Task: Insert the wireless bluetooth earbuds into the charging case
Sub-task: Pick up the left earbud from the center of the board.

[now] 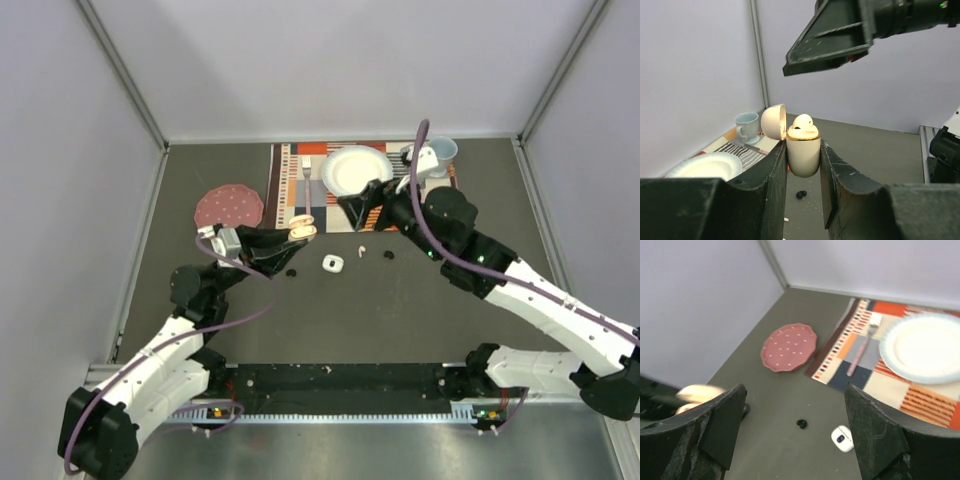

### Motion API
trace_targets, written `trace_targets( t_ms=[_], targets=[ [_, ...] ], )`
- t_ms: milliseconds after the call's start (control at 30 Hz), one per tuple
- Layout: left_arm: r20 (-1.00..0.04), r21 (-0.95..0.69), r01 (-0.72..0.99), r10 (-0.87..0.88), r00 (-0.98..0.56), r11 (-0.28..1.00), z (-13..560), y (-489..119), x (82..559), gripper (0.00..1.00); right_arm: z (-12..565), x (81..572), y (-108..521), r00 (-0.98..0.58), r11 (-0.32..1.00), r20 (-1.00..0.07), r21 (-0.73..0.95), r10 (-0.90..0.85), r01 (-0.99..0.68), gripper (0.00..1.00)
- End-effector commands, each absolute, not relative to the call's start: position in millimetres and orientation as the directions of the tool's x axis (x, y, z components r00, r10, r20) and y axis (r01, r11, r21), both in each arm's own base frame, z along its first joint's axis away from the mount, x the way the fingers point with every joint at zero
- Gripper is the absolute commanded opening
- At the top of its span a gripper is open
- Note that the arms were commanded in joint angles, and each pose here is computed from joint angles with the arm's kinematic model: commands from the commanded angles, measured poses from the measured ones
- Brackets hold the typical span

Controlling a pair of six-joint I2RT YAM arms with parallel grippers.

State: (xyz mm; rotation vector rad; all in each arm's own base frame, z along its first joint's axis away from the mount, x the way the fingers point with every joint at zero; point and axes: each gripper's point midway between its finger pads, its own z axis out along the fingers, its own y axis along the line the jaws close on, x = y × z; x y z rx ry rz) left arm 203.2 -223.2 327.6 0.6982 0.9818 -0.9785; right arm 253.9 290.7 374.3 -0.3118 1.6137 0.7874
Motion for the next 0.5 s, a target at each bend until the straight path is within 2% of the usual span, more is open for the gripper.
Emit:
trace_targets(
  t_ms=[0,100,233,333,467],
  targets=[
    [-0.879,0.106,0.898,-0.382,0.286,0.428,347,-218,196,0.00,346,286,262,-0.363,0.781,-0.872,0.467,0.328,-0.415,0.77],
    [-0.881,0.107,0.897,-0.377,0.285,0.428,347,-218,196,0.00,314,297,250,-0.430,0.820,-0.848,0.467,0.310,-0.330,0.72],
    [-0.883,0.105,0.896,-0.373,0.283,0.432,346,-217,196,0.00,255,309,248,-0.585,0.843,-0.740,0.511,0.332,-0.167,0.68],
    [-0.883,0.107,0.894,-0.371,0.287,0.435,346,-216,196,0.00,215,313,246,-0.664,0.859,-0.661,0.509,0.349,-0.056,0.74],
    [-0.883,0.105,0.890,-0.370,0.289,0.444,346,-215,196,0.00,181,314,256,-0.735,0.869,-0.587,0.495,0.339,0.006,0.74]
  ],
)
